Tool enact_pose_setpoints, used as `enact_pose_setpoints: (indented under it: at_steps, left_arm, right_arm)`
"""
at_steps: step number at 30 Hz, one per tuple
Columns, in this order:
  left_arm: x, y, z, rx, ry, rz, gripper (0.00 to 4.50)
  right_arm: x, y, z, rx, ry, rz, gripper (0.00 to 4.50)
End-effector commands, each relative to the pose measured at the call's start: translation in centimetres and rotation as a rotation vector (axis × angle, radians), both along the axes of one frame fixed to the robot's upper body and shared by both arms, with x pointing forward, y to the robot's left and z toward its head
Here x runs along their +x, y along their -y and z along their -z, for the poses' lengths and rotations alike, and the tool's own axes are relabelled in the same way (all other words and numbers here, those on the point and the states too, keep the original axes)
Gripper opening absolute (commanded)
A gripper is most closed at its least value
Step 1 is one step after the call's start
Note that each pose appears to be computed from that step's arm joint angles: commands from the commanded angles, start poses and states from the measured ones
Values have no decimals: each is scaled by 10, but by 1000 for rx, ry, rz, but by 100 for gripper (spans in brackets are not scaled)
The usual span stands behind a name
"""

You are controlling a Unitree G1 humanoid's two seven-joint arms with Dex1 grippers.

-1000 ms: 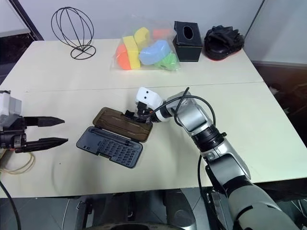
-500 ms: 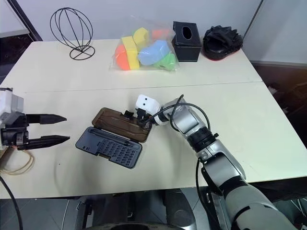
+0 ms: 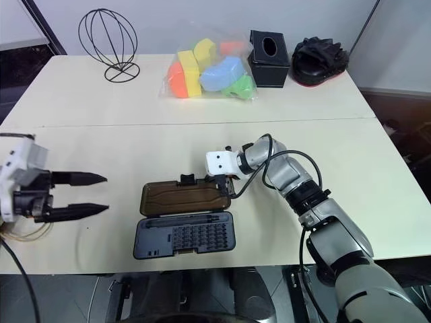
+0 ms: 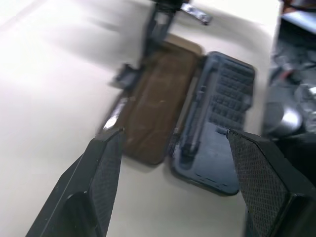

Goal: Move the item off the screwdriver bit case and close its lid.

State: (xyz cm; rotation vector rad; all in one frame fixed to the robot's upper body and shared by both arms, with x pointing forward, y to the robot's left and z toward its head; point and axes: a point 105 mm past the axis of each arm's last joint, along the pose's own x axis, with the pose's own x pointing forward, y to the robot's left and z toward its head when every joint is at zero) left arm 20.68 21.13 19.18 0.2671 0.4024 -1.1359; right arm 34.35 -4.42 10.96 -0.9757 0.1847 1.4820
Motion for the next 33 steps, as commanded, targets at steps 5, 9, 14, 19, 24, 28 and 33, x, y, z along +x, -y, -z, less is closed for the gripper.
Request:
enact_pose_setpoints:
  at_steps: [5,9,14,19,24,28,33]
  left_arm:
    - [-29,29,38,-78,-116,8,156]
    - [-31,28,67,-43,-156,-28,3]
    - [-22,28,92,-33,-167,-62,3]
    - [-5,28,104,-32,-128,-112,3]
    - [1,23,112,-24,-133,-133,3]
    - [3,19,116,-27,-139,-157,3]
    - [1,17,115,-32,-136,-173,3]
  right_arm:
    - [3,9,4,-4,40,68,0]
    - [1,14,2,19,74,85,0]
    - [-2,18,-1,38,98,112,0]
    - [1,18,-9,67,154,141,0]
    - [0,15,-26,93,253,131,0]
    - [-14,15,-53,133,398,114,0]
    - [-41,18,-65,173,473,112,0]
